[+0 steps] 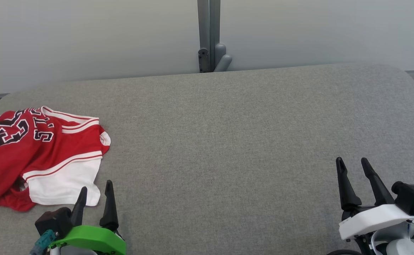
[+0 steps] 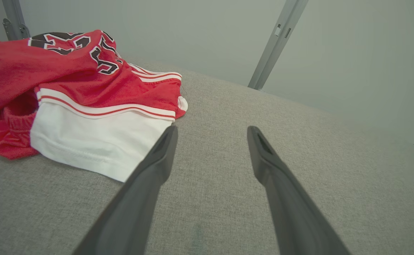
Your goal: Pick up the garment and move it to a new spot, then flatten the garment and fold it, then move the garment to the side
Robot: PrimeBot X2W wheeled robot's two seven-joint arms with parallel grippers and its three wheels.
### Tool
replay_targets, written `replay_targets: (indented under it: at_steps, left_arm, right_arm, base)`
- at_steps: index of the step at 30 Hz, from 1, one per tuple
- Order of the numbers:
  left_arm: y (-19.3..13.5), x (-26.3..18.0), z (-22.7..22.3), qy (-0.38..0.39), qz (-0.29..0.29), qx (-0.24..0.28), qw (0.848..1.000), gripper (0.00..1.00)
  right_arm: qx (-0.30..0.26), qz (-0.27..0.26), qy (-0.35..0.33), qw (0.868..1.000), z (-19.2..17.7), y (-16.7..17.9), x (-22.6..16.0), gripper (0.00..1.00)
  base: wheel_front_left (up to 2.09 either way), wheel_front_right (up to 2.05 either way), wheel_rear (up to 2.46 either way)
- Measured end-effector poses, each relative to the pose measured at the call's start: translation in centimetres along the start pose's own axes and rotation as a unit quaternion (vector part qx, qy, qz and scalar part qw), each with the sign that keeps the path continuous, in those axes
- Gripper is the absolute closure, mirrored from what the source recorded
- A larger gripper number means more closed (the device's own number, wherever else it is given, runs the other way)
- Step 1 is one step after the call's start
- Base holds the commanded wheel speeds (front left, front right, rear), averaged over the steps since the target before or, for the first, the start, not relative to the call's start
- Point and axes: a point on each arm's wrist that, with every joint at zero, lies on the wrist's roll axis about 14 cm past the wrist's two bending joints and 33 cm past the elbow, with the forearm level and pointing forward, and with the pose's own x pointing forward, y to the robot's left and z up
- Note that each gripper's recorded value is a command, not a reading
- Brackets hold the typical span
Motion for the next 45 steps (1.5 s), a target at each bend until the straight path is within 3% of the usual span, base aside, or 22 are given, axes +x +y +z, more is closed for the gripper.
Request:
replay_targets:
  at_steps: [20, 45]
  left_arm:
    - [-0.2, -0.6, 0.2, -0.014, -0.015, 0.096, 0.995, 0.0]
    - [-0.1, -1.0, 0.4, -0.029, -0.021, 0.168, 0.985, 0.0]
  right_arm:
    - [-0.075, 0.025, -0.01, 0.997, 0.3, 0.7, 0.2, 0.0]
    - [-0.131, 0.038, -0.022, 0.99, 0.4, 0.9, -0.2, 0.0]
  base:
    - [0.0, 0.0, 0.0]
    - [0.0, 0.0, 0.0]
